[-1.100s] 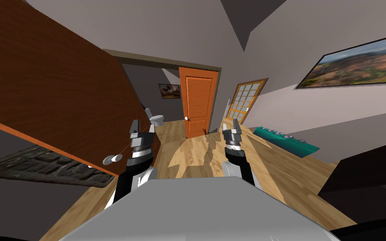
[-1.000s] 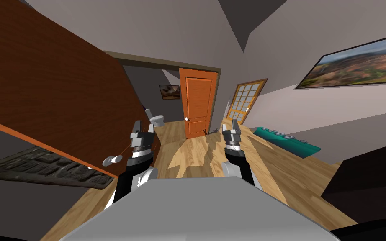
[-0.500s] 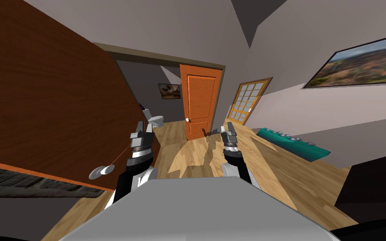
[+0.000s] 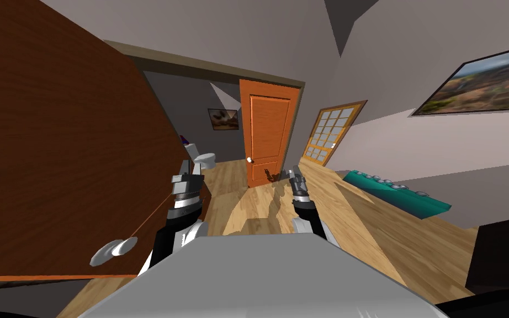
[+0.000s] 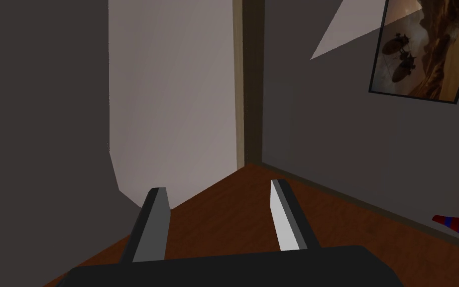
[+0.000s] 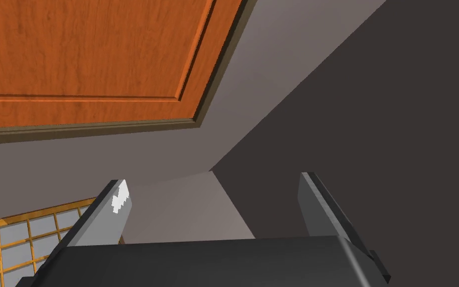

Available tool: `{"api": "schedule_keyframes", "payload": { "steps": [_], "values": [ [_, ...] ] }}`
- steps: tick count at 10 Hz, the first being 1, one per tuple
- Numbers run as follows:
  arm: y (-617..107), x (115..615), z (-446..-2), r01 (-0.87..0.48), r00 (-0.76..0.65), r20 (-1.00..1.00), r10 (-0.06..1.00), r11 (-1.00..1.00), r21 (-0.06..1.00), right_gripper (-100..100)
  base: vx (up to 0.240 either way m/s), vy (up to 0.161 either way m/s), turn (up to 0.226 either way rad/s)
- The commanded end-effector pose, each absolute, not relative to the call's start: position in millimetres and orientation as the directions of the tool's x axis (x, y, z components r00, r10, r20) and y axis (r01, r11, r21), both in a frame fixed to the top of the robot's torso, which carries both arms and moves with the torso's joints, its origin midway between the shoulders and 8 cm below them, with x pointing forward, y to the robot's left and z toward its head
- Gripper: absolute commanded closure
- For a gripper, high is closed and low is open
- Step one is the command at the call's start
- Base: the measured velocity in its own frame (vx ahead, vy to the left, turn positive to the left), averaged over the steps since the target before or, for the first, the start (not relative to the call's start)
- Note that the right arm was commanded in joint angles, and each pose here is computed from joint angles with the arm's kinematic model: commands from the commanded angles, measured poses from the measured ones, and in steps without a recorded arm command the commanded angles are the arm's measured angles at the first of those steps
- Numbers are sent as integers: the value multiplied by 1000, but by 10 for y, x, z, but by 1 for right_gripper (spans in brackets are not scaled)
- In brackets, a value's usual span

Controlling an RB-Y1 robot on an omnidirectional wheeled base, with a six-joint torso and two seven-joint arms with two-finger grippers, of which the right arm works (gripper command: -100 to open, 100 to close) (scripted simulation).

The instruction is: Pull the door open

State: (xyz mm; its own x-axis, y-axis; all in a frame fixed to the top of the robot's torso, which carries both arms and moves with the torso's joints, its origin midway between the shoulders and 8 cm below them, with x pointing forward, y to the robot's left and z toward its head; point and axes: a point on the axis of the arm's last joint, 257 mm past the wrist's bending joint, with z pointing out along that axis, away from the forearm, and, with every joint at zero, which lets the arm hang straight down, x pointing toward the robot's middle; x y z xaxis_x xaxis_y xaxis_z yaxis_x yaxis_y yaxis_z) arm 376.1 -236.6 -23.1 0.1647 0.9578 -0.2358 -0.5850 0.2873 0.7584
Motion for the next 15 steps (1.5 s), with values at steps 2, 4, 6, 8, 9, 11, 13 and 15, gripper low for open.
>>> {"api": "schedule_keyframes", "payload": {
  "steps": [2,4,6,8,9,11,13,15],
  "values": [
    [-2329,3806,-430,-553,182,-315,932,362,750,-100,130,79,-5],
    [-2306,3835,-587,-528,192,-373,908,416,740,-100,144,105,-9],
    [-2291,3852,-697,-512,197,-412,890,452,731,-100,132,87,-6],
    [-2269,3874,-872,-485,203,-472,858,507,712,-100,129,98,-8],
    [-2261,3880,-931,-477,204,-492,846,525,705,-100,126,98,-9],
    [-2240,3893,-1112,-451,206,-550,809,578,680,-100,110,81,-7],
    [-2225,3898,-1237,-434,206,-588,782,612,661,-100,120,96,-12],
    [-2203,3899,-1425,-410,203,-644,738,661,628,-100,130,90,-8]
  ]
}}
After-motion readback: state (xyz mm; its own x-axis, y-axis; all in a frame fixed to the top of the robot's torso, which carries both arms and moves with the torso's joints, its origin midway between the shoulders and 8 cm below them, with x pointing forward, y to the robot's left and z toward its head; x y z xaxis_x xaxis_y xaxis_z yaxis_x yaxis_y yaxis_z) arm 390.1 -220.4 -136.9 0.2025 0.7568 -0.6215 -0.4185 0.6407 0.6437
